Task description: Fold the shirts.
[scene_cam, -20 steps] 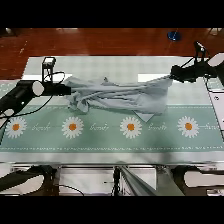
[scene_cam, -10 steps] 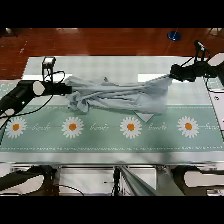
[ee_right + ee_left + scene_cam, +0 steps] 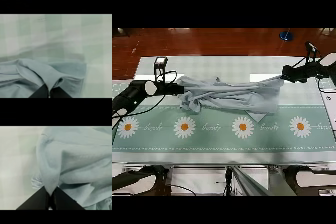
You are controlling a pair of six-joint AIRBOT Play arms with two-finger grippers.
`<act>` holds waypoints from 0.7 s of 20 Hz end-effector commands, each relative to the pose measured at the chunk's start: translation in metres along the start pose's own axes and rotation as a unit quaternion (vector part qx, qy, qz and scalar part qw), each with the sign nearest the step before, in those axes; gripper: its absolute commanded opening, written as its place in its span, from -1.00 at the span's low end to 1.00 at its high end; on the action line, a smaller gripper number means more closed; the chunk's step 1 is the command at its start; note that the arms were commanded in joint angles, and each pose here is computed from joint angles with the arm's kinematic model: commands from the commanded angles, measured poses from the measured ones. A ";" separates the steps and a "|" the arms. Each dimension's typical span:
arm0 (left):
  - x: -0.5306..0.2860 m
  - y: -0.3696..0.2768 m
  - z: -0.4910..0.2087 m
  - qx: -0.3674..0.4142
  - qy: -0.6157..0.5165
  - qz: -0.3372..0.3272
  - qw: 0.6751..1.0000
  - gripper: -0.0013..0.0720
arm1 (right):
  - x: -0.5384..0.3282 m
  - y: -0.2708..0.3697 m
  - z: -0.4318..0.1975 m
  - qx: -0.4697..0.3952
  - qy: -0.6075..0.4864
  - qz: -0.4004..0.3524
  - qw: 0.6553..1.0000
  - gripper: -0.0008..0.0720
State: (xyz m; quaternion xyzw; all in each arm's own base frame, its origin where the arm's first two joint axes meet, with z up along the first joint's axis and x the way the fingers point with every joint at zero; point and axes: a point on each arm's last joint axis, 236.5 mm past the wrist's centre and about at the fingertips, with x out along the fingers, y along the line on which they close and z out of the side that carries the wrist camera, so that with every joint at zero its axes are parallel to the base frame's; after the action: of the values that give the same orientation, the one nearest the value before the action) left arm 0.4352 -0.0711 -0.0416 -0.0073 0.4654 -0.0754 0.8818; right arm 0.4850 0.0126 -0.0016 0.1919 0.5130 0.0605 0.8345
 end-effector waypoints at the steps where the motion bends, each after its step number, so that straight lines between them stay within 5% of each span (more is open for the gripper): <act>1: 0.000 0.000 0.000 0.000 0.000 0.000 1.000 -0.86 | 0.000 0.000 -0.002 0.000 0.003 0.001 1.000 -0.94; 14: 0.001 0.000 -0.005 0.000 0.011 -0.001 1.000 -0.86 | 0.000 0.000 -0.002 0.000 0.005 0.001 1.000 -0.94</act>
State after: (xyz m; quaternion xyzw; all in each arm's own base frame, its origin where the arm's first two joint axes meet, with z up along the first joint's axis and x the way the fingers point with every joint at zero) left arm 0.4317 -0.0712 -0.0442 -0.0073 0.4731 -0.0760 0.8777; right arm 0.4836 0.0133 -0.0021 0.1921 0.5157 0.0616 0.8327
